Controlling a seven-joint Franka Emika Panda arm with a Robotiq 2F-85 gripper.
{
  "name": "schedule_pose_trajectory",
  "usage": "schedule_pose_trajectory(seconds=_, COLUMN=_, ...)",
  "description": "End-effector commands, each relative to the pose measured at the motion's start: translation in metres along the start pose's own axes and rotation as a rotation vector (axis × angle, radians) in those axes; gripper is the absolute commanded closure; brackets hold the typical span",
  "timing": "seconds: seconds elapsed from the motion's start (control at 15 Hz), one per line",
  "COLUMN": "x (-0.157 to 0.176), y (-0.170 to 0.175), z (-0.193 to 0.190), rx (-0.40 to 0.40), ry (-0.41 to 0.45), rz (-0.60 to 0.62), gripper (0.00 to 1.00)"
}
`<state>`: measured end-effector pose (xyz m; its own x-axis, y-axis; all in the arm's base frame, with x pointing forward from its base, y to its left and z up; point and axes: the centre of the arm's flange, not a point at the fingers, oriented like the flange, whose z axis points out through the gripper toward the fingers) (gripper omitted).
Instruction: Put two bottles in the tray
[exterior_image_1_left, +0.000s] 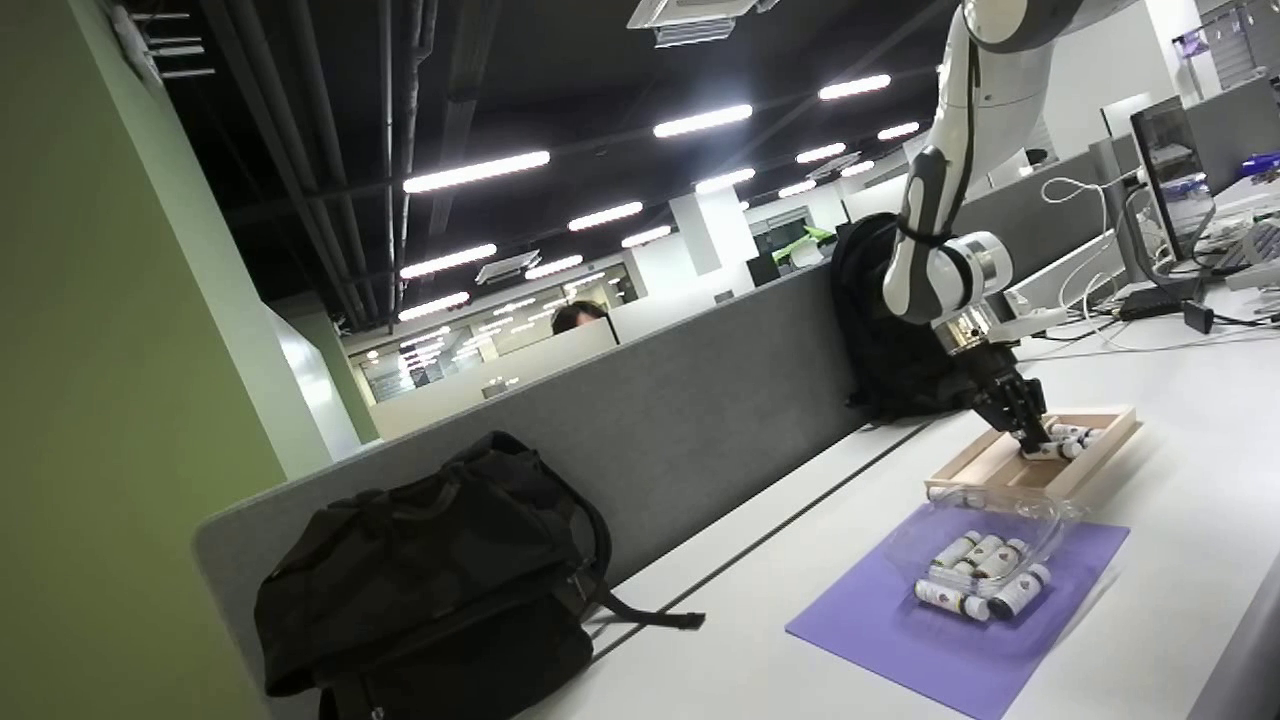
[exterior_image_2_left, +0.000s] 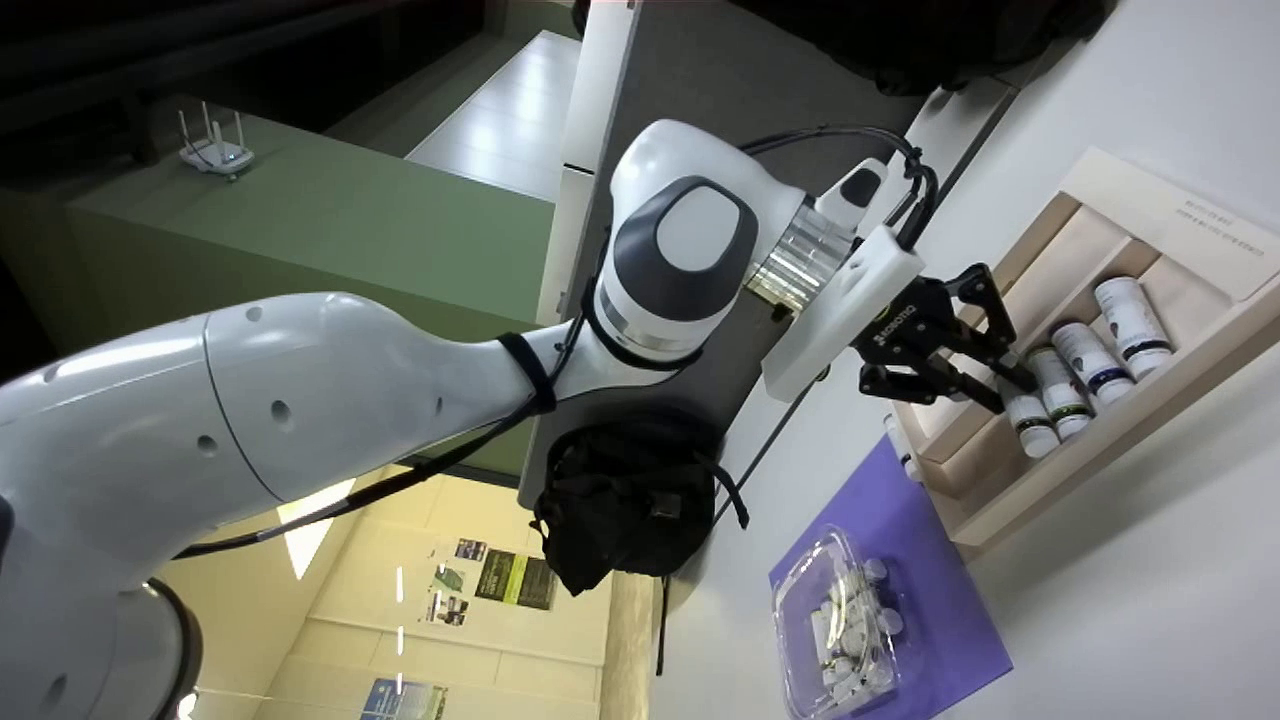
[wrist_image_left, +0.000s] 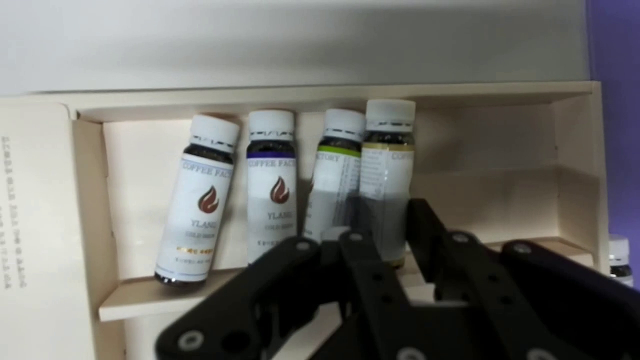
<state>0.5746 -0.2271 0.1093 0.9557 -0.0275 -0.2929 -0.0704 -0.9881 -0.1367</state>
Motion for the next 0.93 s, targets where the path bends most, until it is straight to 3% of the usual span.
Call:
schedule_pose_trajectory(seconds=0.0, x=-0.015, y=0.007, z=-0.012, rx=-0.033, ry=0.001, rz=0.021, gripper=0.9)
schedule_pose_trajectory(seconds=0.13, x=-0.017, y=0.01, z=-0.013, rx=-0.044, ry=-0.002, rz=0.015, gripper=0.9)
schedule_pose_trajectory(seconds=0.27, x=-0.017, y=0.009, z=-0.017, rx=-0.047, ry=-0.008, rz=0.009, gripper=0.4)
schedule_pose_trajectory(seconds=0.33, x=-0.017, y=0.008, z=-0.021, rx=-0.053, ry=-0.011, rz=0.004, gripper=0.39)
schedule_pose_trajectory(seconds=0.73, x=-0.013, y=-0.009, z=-0.052, rx=-0.048, ry=0.001, rz=-0.031, gripper=0.03)
schedule_pose_trajectory(seconds=0.87, x=-0.008, y=-0.024, z=-0.063, rx=-0.025, ry=0.009, rz=-0.058, gripper=0.0)
